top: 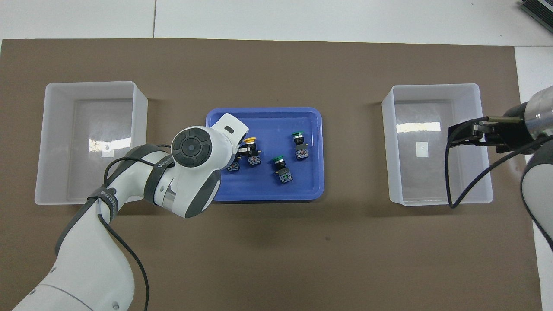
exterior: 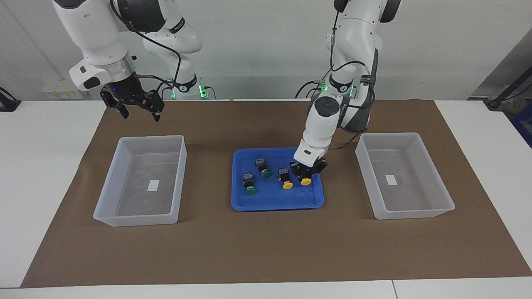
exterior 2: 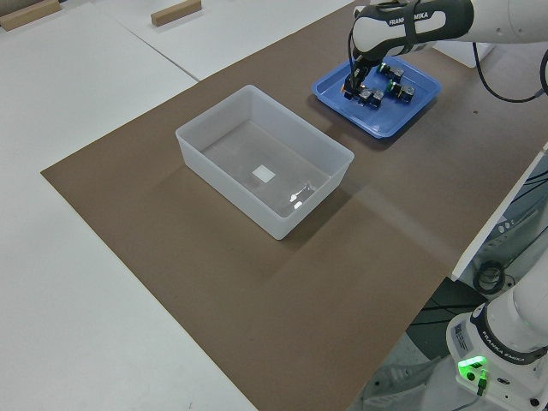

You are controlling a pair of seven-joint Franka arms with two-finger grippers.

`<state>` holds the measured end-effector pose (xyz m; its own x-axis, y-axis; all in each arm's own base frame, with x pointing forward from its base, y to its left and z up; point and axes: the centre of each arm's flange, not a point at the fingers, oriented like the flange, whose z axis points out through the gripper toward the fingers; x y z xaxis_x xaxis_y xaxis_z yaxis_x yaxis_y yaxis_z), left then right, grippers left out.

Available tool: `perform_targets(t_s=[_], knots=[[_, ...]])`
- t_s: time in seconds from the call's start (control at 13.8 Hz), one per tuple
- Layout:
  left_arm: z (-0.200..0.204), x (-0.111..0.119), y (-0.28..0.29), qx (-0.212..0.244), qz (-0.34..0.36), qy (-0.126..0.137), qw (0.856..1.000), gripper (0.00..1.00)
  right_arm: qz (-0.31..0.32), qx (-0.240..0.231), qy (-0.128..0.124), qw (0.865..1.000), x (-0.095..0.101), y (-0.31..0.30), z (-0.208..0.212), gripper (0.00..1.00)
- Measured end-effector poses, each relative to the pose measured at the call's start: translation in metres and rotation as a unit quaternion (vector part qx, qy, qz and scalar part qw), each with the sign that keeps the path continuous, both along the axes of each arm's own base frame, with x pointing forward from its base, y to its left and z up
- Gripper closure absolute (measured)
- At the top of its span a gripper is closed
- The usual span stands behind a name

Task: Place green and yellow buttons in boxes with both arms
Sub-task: 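Carry the yellow button into the nearby bin and open the left gripper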

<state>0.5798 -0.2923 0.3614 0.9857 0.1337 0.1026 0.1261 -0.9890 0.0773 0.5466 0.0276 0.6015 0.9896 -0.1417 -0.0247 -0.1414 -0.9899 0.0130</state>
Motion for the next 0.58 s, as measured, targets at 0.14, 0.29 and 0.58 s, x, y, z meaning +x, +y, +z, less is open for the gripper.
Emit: perform_targets(t_s=[0.14,0.29,0.58], knots=[[0.030,0.020,0.021,0.004,0.015,0.004,1.000,0.67,0.001,0.000,0.001,1.000,0.000,0.001,0.000,0.00],[0.063,0.040,0.055,0.011,0.021,0.014,1.000,0.67,0.003,0.001,-0.009,1.000,0.002,0.003,0.002,0.00],[0.104,0.074,0.173,0.012,-0.002,0.035,0.999,0.67,0.033,0.003,-0.051,0.998,0.008,0.034,0.007,0.00]])
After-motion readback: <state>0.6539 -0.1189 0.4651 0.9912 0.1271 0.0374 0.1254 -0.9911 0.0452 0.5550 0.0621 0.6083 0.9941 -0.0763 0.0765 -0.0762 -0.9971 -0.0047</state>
